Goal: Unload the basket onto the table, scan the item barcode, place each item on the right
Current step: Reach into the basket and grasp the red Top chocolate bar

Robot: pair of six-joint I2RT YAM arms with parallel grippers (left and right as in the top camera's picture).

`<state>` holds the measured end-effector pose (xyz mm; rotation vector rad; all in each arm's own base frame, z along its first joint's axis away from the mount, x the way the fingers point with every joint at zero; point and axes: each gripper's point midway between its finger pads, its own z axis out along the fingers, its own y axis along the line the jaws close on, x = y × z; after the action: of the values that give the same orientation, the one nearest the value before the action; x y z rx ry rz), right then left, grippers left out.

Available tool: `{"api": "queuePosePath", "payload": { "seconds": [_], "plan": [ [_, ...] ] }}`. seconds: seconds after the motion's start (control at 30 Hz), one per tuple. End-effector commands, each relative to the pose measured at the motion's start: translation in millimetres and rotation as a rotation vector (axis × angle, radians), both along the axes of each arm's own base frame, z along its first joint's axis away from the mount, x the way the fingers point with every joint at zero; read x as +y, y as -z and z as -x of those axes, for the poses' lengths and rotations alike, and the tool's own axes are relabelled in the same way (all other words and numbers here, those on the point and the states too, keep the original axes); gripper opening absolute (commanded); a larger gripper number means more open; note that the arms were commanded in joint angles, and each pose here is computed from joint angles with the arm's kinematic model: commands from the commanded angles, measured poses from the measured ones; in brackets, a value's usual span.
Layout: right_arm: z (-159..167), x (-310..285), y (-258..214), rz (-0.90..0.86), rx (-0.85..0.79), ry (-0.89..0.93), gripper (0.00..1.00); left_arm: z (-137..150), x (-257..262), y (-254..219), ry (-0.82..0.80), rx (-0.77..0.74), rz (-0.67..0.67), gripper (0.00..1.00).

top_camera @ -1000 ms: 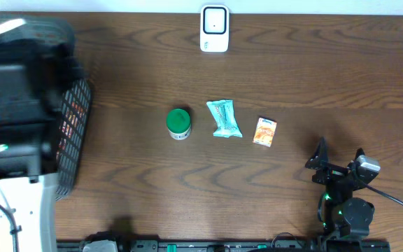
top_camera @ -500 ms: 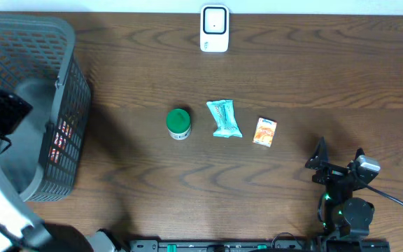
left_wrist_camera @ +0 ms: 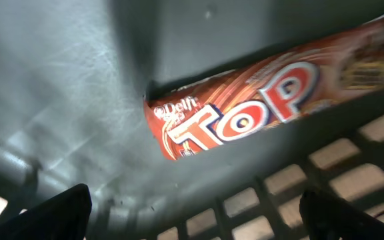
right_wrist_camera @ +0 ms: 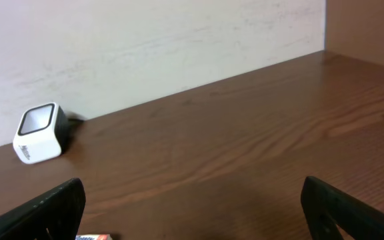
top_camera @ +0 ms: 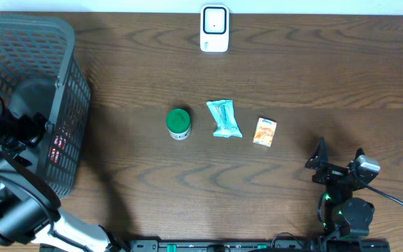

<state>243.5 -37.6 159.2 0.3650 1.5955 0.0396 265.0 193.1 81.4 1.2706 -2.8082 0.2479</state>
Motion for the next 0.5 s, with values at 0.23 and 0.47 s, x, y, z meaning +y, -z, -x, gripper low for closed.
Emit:
{"api": "queuePosePath", "payload": {
  "seconds": [0.23,0.47],
  "plan": [
    [0,-1,0,-0.012,-0.003,0.006,0.99,6,7,27,0.128,0.063,0.002,0.99],
    [0,-1,0,-0.012,-0.003,0.006,0.99,-6,16,32,0.131,0.017,-0.042,0.99]
  ]
}}
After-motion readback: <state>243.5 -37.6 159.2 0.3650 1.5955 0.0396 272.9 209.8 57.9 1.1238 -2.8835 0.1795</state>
